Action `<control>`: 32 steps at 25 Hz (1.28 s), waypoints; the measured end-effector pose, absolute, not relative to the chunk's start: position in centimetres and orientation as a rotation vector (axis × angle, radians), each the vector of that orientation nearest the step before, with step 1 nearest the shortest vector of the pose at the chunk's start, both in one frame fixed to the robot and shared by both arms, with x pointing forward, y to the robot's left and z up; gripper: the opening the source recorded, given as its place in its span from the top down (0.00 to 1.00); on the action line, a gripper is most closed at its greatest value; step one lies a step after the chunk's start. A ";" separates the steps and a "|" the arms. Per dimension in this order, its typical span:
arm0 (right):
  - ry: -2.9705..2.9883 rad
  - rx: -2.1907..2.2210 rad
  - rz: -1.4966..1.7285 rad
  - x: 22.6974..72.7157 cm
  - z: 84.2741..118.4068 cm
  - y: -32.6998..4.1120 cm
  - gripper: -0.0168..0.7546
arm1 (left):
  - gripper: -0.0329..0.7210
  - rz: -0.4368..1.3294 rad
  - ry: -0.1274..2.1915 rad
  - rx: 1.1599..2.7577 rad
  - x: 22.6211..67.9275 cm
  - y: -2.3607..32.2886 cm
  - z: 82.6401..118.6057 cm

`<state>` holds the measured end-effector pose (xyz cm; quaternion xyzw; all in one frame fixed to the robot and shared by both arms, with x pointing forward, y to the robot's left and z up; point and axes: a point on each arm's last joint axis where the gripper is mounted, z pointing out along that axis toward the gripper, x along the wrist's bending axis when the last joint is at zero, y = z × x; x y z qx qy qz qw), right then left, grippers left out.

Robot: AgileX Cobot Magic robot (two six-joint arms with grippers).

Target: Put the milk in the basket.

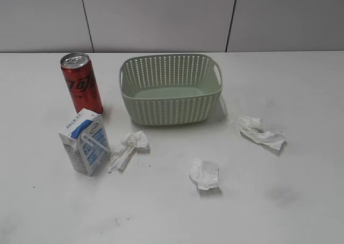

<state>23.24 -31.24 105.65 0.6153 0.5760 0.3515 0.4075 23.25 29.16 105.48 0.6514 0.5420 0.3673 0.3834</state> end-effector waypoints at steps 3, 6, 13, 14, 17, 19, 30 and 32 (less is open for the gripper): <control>1.452 1.551 0.886 23.2 105.7 -31.2 0.22 | 0.11 0.936 1.382 1.660 23.2 29.2 105.5; 1.452 1.551 0.886 23.2 105.7 -31.2 0.22 | 0.12 0.936 1.382 1.660 23.2 29.2 105.5; 1.452 1.551 0.886 23.2 105.7 -31.2 0.22 | 0.12 0.917 1.404 1.670 24.9 29.2 106.6; 1.452 1.551 0.886 23.2 105.7 -31.2 0.22 | 0.12 0.926 1.400 1.657 25.7 29.2 107.4; 1.452 1.551 0.886 23.2 105.7 -31.2 0.22 | 0.12 0.921 1.410 1.637 28.8 29.2 109.4; 1.452 1.551 0.886 23.2 105.7 -31.2 0.22 | 0.12 0.876 1.440 1.648 31.3 29.2 110.5; 1.452 1.551 0.886 23.2 105.7 -31.2 0.22 | 0.12 0.441 1.360 2.012 46.3 23.1 112.5; 1.452 1.551 0.886 23.2 105.7 -31.2 0.22 | 0.12 0.391 1.303 2.106 48.0 20.9 111.8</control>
